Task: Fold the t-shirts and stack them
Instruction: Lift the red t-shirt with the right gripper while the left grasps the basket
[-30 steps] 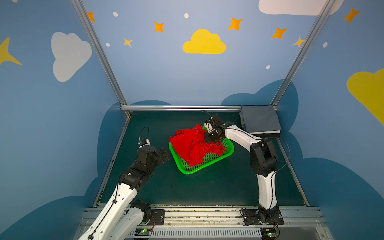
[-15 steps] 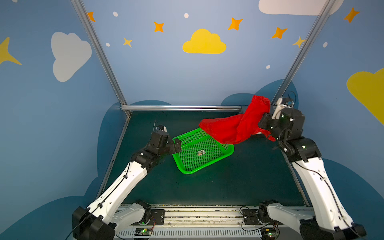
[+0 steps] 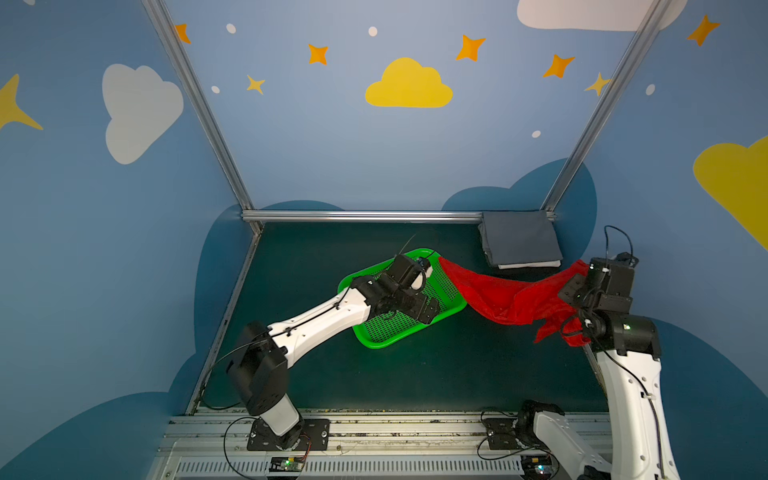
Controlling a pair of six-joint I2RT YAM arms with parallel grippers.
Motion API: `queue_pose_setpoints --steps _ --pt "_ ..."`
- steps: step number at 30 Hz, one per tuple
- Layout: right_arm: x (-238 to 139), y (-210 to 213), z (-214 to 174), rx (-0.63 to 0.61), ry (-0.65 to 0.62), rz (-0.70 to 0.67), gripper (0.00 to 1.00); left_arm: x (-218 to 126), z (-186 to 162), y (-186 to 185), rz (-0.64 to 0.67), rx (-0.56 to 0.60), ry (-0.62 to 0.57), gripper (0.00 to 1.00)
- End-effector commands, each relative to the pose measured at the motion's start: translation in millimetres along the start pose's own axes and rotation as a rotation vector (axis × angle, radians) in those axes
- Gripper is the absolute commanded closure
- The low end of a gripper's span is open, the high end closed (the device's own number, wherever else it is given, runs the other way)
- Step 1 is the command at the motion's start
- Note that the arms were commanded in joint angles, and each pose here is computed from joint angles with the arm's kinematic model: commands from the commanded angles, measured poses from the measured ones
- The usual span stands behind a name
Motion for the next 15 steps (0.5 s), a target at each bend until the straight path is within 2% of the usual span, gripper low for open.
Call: queue_pose_setpoints --steps 1,3,8,11,15 --pt "-13 -10 -1 0.05 -0.021 0.004 1.0 18 -21 -7 -0.032 0.033 0.109 0.02" --pt "-10 -11 -9 0.077 -0.003 0.007 1.0 33 -27 -6 -0.027 0.032 0.123 0.07" --pt "9 3 -31 0.128 0.076 0.104 1.0 65 -36 25 0.154 -0.021 0.151 0.13" --pt "18 10 -41 0.142 0.105 0.145 1.0 73 -36 52 0.301 -0.08 0.137 0.26" --pt "26 20 -57 0.148 0.158 0.198 1.0 72 -33 89 0.435 -0.174 0.112 0.37"
Point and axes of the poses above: each gripper's point midway between its finger pads, its own x axis out along the fingers, its own y axis along the line the jaws close on, z = x × y, the point moved 2 cm from there along -x, back along the fingers, and after that the axes turned 7 degrees about -x, right-handed, at the moved point
